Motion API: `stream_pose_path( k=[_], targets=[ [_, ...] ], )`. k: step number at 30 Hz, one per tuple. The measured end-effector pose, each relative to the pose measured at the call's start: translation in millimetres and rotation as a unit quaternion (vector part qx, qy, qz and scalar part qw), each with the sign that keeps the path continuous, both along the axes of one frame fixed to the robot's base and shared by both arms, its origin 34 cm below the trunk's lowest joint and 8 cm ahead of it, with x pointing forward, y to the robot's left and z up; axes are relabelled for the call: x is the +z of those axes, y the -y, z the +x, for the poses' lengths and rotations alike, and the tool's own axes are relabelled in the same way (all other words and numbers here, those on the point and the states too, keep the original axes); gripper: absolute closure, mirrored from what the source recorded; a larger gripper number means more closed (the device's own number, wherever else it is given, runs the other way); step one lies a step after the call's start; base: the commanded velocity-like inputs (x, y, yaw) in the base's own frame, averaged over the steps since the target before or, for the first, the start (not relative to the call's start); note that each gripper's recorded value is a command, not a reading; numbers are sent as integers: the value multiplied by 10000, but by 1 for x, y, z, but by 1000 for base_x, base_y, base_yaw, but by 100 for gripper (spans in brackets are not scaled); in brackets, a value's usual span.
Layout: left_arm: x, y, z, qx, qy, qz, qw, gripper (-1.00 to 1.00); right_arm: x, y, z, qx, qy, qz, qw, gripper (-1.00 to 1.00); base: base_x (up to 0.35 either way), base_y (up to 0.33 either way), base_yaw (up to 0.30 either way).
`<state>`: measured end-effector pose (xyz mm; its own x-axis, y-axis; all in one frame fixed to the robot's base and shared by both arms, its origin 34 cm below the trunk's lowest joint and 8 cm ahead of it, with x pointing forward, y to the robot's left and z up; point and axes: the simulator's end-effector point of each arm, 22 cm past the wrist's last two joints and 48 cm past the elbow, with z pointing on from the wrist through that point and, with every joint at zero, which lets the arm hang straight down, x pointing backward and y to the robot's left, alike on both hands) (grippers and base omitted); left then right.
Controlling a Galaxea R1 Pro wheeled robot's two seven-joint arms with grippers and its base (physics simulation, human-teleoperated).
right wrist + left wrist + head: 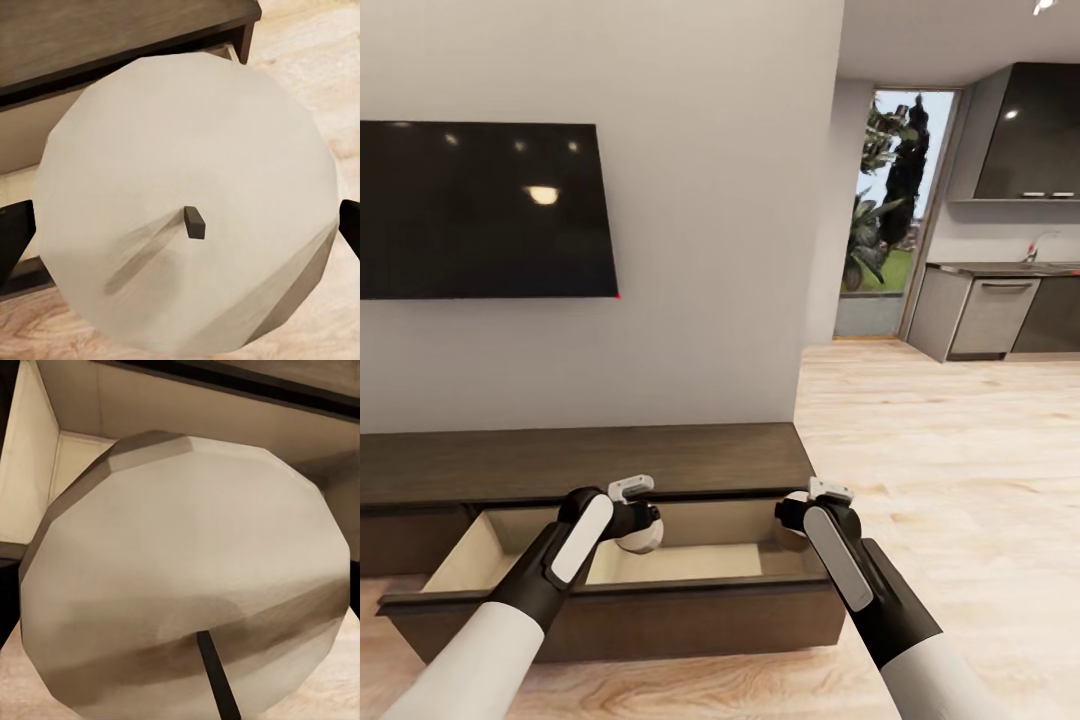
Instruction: Place each of the two pumpkins and all three candles from the living room inside a cabinet in the living room (use any cabinet), then make sure every cabinet is closed, and position the cauldron so it is next to a table in the living room.
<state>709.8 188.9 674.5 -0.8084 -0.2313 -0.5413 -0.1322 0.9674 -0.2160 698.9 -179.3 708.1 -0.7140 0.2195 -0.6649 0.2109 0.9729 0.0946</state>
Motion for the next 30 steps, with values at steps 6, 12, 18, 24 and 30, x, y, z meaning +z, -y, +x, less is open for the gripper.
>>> stream_pose_path(
  k=[6, 12, 18, 24, 30],
  targets=[
    [-1, 10, -2, -99, -11, 6, 10000, 100, -1, -2, 0, 30, 0, 24, 10000, 100, 198, 0, 0],
    [-1, 20, -3, -181, -14, -1, 9998, 100, 0, -28, 0, 260, 220, -82, 9994, 100, 38, 0, 0],
    [-1, 21, -4, -193, -21, -6, 9998, 100, -18, -23, 10, 214, 50, -341, 9992, 100, 2, 0, 0],
    [-10, 32, -9, -235, -142, -43, 9996, 100, -27, -57, 8, 347, -65, -99, 9993, 100, 0, 0, 0],
    [-16, 35, -12, -244, -225, -28, 9994, 100, -45, -62, 19, 372, -170, -67, 9991, 100, 0, 0, 0]
  ],
)
